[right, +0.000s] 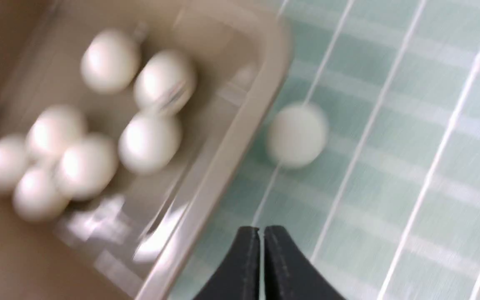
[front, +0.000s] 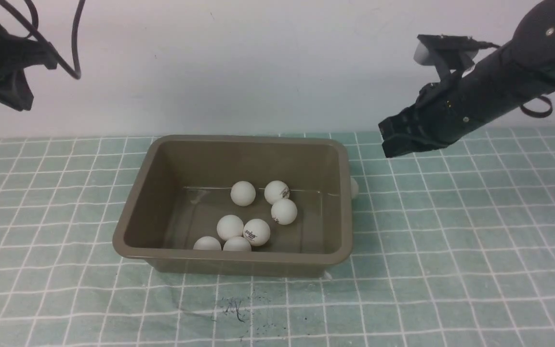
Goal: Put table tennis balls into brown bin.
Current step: 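Reach for and grasp a ping pong ball on the table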
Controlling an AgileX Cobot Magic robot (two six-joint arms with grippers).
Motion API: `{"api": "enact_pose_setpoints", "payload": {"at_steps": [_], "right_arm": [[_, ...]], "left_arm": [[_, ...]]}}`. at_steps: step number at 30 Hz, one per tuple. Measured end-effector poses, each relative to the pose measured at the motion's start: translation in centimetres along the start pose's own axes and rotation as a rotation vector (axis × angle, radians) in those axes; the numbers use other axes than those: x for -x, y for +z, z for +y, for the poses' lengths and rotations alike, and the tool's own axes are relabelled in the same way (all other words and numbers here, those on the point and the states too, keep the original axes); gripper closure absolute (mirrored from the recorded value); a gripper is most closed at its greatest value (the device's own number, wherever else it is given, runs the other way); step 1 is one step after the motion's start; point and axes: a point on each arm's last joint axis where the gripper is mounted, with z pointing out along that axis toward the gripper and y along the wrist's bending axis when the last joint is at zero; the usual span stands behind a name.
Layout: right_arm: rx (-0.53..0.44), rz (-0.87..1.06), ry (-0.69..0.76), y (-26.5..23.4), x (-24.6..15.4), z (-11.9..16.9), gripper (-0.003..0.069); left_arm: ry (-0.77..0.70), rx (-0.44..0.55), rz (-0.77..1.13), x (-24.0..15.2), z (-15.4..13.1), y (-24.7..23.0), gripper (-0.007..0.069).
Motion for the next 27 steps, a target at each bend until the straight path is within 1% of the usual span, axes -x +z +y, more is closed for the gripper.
{"api": "enact_pose_setpoints", "payload": {"at_steps": [2,3,4,6,8,9,11,13,15,20,27], "right_arm": [[-0.012,-0.003,0.009,1.7,0.2,-0.7,0.0566],[-0.016,0.016,0.014,3.2,0.2,-1.2,0.0519],[-0.016,0.019,0.015,3.4,0.2,-1.3,0.0511],[-0.013,0.049,0.027,6.0,0.6,-2.1,0.0386],[-0.004,0.064,0.034,7.4,0.8,-2.5,0.0315],[0.003,0.068,0.041,8.4,1.1,-2.7,0.0264],[0.013,0.06,0.047,9.7,1.7,-3.0,0.019],[0.014,0.06,0.05,10.4,1.9,-3.3,0.0155],[0.028,0.038,0.054,11.6,2.9,-3.5,0.0104],[0.066,0.019,0.072,13.3,4.0,-3.7,0.0082],[0.08,0.039,0.081,15.7,3.8,-4.4,0.008]], "left_arm": [[-0.004,-0.008,0.015,-0.2,0.0,0.3,0.063],[-0.002,-0.011,0.017,-0.2,0.0,0.4,0.063],[-0.002,-0.013,0.016,-0.2,-0.1,0.4,0.063],[-0.003,-0.025,0.014,-0.2,-0.2,0.3,0.063],[-0.003,-0.025,0.013,-0.2,-0.2,0.3,0.063],[-0.003,-0.025,0.013,-0.2,-0.2,0.3,0.063],[-0.002,-0.023,0.012,-0.2,-0.2,0.2,0.063],[-0.002,-0.023,0.012,-0.2,-0.2,0.2,0.063],[-0.002,-0.022,0.012,-0.2,-0.2,0.2,0.063],[-0.002,-0.022,0.012,-0.2,-0.2,0.2,0.063],[0.006,-0.022,0.013,-0.3,-0.1,0.3,0.063]]}}
